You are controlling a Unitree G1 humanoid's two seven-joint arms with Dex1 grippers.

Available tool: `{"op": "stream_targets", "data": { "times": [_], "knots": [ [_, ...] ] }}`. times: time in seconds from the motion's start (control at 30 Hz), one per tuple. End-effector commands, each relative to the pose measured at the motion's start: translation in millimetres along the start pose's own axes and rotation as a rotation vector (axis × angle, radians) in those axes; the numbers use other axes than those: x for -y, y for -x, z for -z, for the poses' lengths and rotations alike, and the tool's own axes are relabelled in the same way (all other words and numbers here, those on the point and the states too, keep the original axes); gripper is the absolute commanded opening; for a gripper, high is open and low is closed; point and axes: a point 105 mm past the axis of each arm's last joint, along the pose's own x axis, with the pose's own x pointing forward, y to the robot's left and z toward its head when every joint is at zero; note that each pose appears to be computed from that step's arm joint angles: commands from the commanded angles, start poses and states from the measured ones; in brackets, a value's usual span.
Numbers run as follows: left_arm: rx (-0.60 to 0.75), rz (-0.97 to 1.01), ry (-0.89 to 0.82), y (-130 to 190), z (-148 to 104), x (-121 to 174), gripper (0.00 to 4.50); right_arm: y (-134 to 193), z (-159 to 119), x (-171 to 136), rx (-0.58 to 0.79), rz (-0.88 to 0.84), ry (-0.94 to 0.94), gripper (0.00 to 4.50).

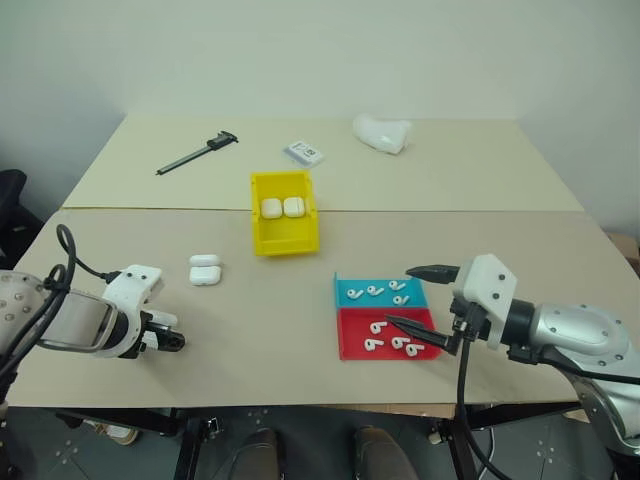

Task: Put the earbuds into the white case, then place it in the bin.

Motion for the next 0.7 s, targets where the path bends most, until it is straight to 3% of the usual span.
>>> {"op": "stream_targets", "data": {
  "times": [0.03,0.43,0.7],
  "knots": [
    [-0.053,-0.019,-0.01,-0.8,9.5,-2.7,4.49,2.4,-9.5,0.2,0.023,0.01,0.029,4.45],
    [0.03,-0.065,-0.015,14.5,-4.2,-5.2,4.49,0.1,-7.9,-0.6,0.03,0.006,0.022,4.45],
    [-0.006,-0.042,-0.027,18.1,3.3,1.4,4.49,-0.3,-6.4,0.1,0.032,0.009,0.021,4.45]
  ]
}}
